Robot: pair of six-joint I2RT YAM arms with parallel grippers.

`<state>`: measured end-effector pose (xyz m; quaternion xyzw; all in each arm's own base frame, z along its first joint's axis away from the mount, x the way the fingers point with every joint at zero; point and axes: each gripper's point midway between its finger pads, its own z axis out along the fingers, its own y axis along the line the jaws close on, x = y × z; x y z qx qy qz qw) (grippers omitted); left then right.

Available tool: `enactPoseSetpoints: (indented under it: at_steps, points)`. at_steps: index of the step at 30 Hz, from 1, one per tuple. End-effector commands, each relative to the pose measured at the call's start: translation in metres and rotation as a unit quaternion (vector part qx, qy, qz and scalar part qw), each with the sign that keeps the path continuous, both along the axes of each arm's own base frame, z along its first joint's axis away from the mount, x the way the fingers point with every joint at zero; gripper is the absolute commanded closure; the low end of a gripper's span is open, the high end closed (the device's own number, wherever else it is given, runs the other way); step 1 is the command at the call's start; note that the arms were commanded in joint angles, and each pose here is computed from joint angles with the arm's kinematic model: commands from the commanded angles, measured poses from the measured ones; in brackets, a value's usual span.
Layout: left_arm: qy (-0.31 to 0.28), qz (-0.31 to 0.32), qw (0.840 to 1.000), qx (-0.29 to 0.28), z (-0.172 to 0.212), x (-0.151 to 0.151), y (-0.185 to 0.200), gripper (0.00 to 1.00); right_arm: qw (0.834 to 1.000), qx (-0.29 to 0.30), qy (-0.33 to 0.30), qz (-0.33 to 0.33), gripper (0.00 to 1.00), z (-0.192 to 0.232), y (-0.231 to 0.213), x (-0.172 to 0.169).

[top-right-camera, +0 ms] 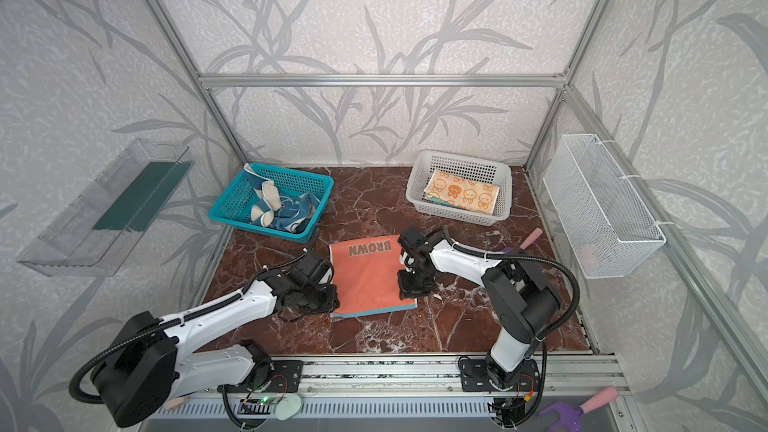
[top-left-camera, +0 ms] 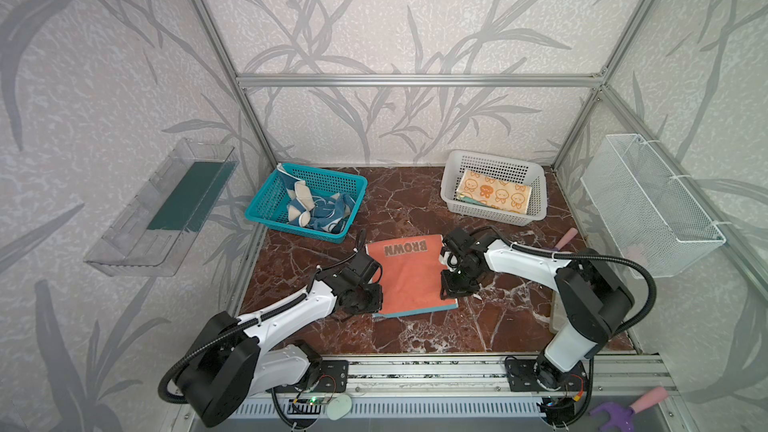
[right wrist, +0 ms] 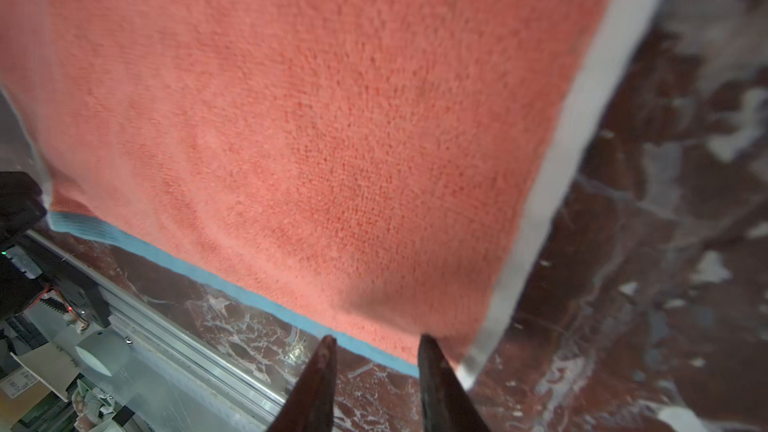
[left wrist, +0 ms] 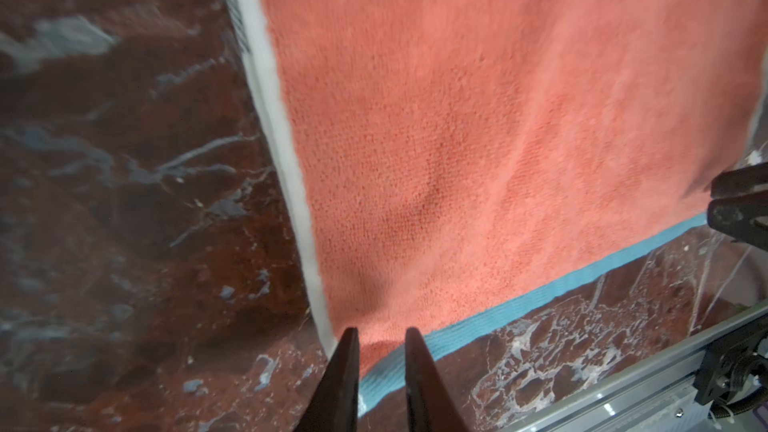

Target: Fold and stack the towels

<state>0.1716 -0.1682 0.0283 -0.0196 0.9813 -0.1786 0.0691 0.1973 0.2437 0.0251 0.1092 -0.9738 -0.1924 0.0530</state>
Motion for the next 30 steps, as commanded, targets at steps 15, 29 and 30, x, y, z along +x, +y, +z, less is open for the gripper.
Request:
enactPoseSetpoints:
  at_steps: [15,29,30]
  points:
    - [-0.060,0.031,0.997,0.037,0.035,0.006,0.025,0.60,0.992,-0.007,-0.123,-0.035,0.54,0.052,-0.036,-0.009]
    - [-0.064,0.057,0.994,0.073,0.038,0.143,0.001,0.47,0.981,-0.010,-0.150,-0.120,0.51,0.052,-0.048,0.121]
    - [-0.072,0.059,0.994,0.065,0.038,0.150,-0.002,0.47,0.981,-0.008,-0.152,-0.124,0.51,0.049,-0.046,0.124]
